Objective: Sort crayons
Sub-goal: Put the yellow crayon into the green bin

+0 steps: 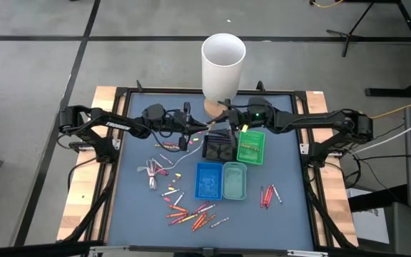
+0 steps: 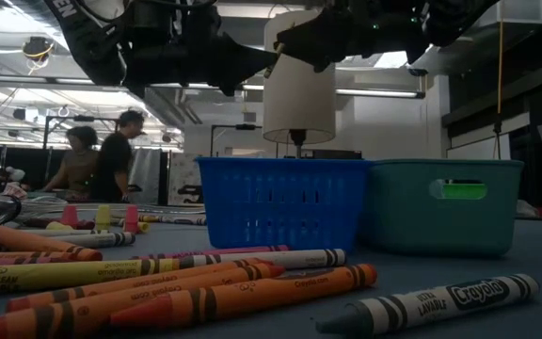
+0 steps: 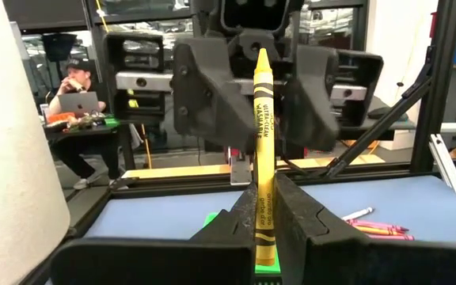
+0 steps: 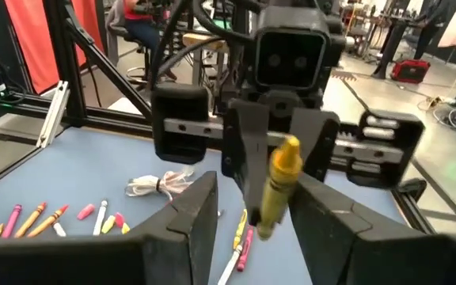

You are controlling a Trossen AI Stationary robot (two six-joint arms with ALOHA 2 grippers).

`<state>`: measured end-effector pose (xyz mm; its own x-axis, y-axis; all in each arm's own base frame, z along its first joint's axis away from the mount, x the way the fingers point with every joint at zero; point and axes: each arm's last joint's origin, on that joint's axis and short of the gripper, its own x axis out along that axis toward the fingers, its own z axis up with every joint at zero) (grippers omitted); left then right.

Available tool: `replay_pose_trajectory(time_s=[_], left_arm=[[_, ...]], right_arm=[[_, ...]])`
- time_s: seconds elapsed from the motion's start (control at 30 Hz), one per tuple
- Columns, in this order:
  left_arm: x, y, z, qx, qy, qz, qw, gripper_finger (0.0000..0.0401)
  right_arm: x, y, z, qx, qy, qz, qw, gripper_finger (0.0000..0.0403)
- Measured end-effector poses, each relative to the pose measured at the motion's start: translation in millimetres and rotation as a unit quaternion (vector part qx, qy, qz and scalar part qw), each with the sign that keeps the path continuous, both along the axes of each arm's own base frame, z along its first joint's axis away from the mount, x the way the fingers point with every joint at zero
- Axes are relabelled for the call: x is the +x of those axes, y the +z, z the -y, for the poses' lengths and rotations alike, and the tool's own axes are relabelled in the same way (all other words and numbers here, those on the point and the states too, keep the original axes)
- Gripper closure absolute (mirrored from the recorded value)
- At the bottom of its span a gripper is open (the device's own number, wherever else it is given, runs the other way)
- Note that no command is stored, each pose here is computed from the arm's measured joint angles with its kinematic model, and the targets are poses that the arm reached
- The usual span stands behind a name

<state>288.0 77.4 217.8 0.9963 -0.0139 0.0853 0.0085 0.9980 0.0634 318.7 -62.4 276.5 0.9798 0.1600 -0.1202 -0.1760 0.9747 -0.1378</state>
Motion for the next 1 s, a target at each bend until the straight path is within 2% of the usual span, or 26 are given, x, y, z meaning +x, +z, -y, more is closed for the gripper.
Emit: replay_pose_trajectory(time_s=[0.2, 0.53, 0.67, 0.8, 1.0], left_arm=[[0.0, -0.1, 0.0, 0.0, 0.0, -0.001, 1.0, 0.0393], [0.0, -0.2, 0.0, 0.0, 0.0, -0.001, 1.0, 0.0393], [0.0, -0.3, 0.1, -0.001, 0.0, -0.002, 1.0, 0.0392], [0.0, -0.3, 0.1, -0.001, 0.0, -0.002, 1.0, 0.0378], [0.1, -1.3, 0.0, -0.003, 0.001, -0.007, 1.0, 0.0332]], right_arm=[[-0.1, 0.5, 0.3, -0.001, -0.004, 0.002, 1.0, 0.0264], [-0.1, 0.4, 0.8, -0.002, -0.01, 0.001, 1.0, 0.0362], [-0.2, 0.0, 1.4, -0.001, -0.011, -0.001, 1.0, 0.0388], [-0.2, 0.0, 1.4, -0.001, -0.011, -0.001, 1.0, 0.0385], [-2.2, -1.9, 1.1, 0.002, -0.015, -0.019, 1.0, 0.037]])
